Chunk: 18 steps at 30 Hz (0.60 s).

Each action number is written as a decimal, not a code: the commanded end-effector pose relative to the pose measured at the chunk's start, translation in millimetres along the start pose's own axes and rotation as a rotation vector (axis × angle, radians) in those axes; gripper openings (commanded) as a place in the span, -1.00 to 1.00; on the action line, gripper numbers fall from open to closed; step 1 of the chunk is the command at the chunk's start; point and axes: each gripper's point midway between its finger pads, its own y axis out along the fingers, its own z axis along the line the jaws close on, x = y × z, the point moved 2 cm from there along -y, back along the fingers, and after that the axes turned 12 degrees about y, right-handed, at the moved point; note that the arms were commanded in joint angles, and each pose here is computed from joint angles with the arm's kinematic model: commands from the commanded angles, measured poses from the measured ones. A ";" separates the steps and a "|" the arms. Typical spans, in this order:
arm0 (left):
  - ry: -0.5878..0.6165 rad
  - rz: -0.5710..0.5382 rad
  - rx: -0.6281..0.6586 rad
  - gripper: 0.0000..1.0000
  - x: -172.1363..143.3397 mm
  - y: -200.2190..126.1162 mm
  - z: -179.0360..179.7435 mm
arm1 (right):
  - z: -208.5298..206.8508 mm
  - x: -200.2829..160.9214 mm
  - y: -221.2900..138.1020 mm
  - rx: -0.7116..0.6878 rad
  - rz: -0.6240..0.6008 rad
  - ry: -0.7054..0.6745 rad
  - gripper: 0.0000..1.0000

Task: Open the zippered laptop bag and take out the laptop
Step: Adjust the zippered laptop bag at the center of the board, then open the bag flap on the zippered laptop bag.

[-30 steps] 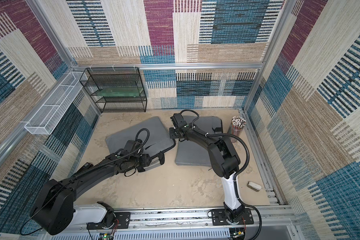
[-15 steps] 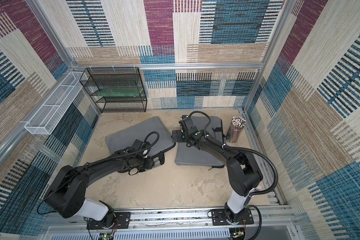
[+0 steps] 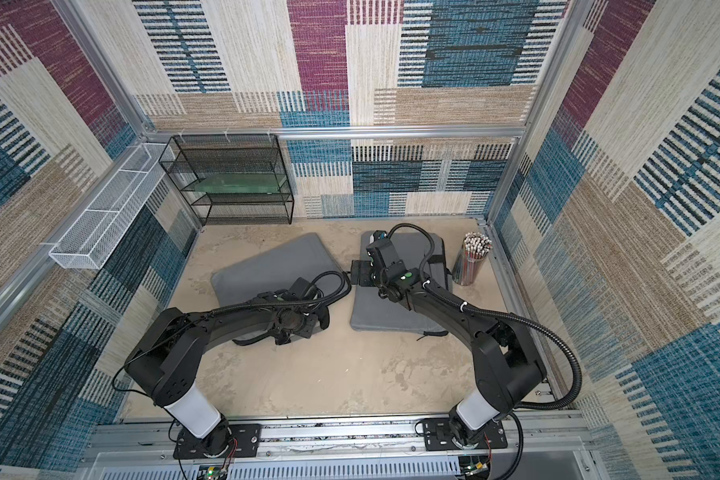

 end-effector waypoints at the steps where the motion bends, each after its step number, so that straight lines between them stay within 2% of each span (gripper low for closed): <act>1: 0.049 0.039 0.067 -0.03 -3.7 4.7 5.7 | 3.1 4.6 2.8 0.011 -0.026 0.018 0.90; 3: 0.056 0.057 0.086 -0.08 -4.5 8.0 6.3 | 2.0 3.1 3.6 0.008 -0.021 0.022 0.90; 10: 0.061 0.113 0.106 -0.56 -16.1 18.8 6.9 | -1.6 5.2 -0.5 -0.009 -0.040 0.035 0.90; 15: 0.050 0.099 0.115 -0.91 -12.7 14.6 8.7 | -1.9 4.0 -0.6 -0.003 -0.040 0.044 0.90; 18: 0.042 0.069 0.095 -1.00 -3.7 6.8 6.6 | -2.1 0.8 1.2 0.002 -0.031 0.049 0.90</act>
